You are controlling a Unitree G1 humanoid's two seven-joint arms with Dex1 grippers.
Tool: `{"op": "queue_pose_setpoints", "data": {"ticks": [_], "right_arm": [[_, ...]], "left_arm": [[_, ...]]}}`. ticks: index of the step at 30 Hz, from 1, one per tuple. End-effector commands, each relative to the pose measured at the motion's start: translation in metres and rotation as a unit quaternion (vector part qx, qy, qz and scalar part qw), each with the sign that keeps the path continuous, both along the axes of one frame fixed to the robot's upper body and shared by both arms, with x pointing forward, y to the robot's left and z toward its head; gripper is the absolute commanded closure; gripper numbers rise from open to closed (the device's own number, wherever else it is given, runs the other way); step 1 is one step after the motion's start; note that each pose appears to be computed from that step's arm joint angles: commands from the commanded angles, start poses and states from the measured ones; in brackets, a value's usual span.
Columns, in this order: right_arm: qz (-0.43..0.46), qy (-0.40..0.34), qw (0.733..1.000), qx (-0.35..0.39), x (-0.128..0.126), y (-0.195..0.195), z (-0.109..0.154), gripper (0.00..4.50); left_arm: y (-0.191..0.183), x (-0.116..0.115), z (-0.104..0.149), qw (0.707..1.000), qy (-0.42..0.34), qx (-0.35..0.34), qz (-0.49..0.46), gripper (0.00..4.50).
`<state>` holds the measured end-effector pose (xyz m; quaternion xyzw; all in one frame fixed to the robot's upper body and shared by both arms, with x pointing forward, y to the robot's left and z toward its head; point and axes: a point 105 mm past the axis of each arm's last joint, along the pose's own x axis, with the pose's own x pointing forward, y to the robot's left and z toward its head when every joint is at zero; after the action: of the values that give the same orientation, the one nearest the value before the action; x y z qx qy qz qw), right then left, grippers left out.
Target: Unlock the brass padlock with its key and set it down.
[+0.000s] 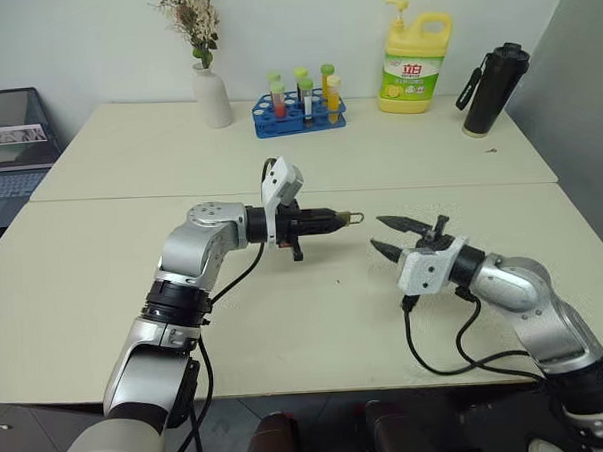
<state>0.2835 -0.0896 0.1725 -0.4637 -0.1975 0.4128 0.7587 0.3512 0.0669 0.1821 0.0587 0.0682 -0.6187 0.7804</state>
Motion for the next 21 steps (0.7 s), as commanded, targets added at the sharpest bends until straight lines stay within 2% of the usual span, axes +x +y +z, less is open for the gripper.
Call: {"op": "queue_pose_setpoints", "data": {"ticks": [1,3,8,21], "right_arm": [[0.021,0.013,0.999,0.046,-0.005,0.006,0.024,3.77],[0.021,0.024,0.998,0.055,-0.002,0.007,0.026,4.47],[0.018,0.045,0.996,0.075,0.003,0.008,0.032,4.50],[0.025,0.037,0.998,0.050,0.017,0.009,0.037,4.50]], "left_arm": [[-0.003,-0.006,0.020,0.999,-0.038,-0.009,-0.031,4.34],[-0.003,-0.009,0.023,0.998,-0.044,-0.008,-0.043,4.34],[-0.001,-0.017,0.022,0.996,-0.058,0.011,-0.068,4.34],[0.001,-0.027,0.023,0.994,-0.058,0.015,-0.090,4.34]]}}
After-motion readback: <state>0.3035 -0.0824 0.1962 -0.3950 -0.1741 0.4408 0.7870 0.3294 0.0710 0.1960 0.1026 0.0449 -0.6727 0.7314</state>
